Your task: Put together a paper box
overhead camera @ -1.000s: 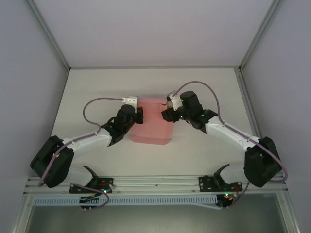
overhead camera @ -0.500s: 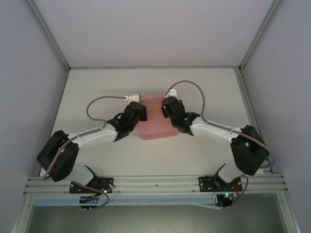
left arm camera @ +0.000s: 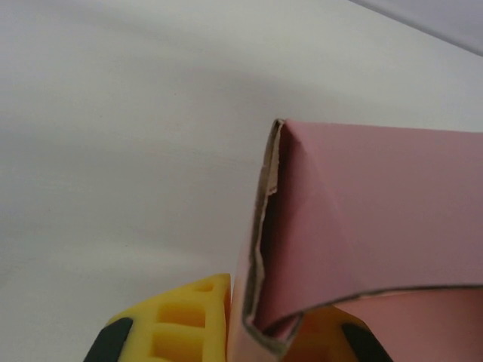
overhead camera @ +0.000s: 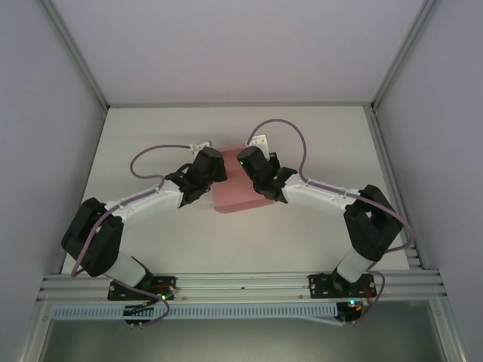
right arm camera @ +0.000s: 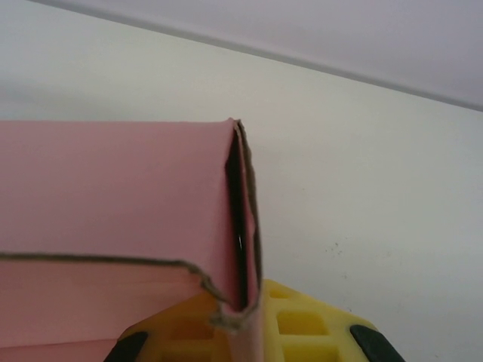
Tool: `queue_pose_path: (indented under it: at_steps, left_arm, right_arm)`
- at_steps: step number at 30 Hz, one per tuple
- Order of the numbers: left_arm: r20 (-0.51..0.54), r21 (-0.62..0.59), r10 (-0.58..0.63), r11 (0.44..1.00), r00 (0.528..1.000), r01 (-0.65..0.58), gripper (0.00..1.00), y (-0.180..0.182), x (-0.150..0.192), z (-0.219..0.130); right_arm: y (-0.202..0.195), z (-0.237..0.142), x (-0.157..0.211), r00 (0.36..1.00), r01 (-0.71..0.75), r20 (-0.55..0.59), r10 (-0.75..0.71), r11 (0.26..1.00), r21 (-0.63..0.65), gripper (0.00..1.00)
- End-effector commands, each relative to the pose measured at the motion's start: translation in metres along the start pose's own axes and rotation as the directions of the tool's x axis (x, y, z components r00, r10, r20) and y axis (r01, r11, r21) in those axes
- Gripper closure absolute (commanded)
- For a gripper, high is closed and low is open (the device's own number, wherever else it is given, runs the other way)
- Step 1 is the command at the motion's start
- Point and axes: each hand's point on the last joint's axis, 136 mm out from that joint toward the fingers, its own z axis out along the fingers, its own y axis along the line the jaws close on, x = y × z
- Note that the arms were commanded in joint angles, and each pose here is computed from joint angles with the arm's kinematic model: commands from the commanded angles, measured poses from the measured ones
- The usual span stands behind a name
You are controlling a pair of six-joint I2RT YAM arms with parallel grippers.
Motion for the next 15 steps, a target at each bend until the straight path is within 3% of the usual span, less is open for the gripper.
queue_pose_path:
  at_steps: [1, 3, 5, 7, 9, 11, 12, 15]
  left_arm:
    - [-0.021, -0.702, 0.098, 0.707, 0.995, -0.084, 1.00, 0.186, -0.009, -0.042]
    - [-0.027, -0.705, 0.105, 0.703, 0.994, -0.093, 1.00, 0.186, -0.011, -0.044]
    - [-0.046, -0.657, 0.111, 0.745, 0.993, -0.114, 1.00, 0.177, -0.010, -0.038]
    - [-0.061, -0.530, 0.133, 0.836, 0.989, -0.145, 1.00, 0.154, -0.008, -0.025]
    - [-0.041, -0.324, 0.146, 0.934, 0.988, -0.152, 1.00, 0.119, -0.006, -0.015]
    - [-0.012, -0.102, 0.140, 0.985, 0.990, -0.141, 1.00, 0.081, -0.005, -0.013]
    - [0.005, 0.003, 0.138, 0.990, 0.990, -0.138, 1.00, 0.062, -0.006, -0.015]
    - [0.027, 0.182, 0.145, 0.972, 0.989, -0.148, 1.00, 0.022, -0.009, -0.023]
  right_arm:
    - [-0.173, -0.022, 0.014, 0.983, 0.181, -0.115, -0.141, 0.688, 0.702, 0.97]
    - [-0.174, -0.023, 0.012, 0.978, 0.207, -0.131, -0.163, 0.667, 0.716, 0.97]
    - [-0.175, -0.024, 0.011, 0.979, 0.203, -0.128, -0.160, 0.664, 0.720, 0.96]
    - [-0.166, -0.014, 0.016, 0.989, 0.150, -0.108, -0.105, 0.755, 0.639, 0.96]
    - [-0.135, 0.003, 0.020, 0.996, 0.084, -0.056, -0.066, 0.891, 0.446, 0.92]
    - [-0.097, 0.014, 0.020, 1.000, 0.025, 0.002, -0.026, 0.977, 0.211, 0.82]
    - [-0.080, 0.016, 0.019, 0.999, -0.009, 0.036, 0.005, 0.994, 0.108, 0.77]
    - [-0.047, 0.019, 0.016, 0.992, -0.037, 0.114, 0.045, 0.996, -0.079, 0.75]
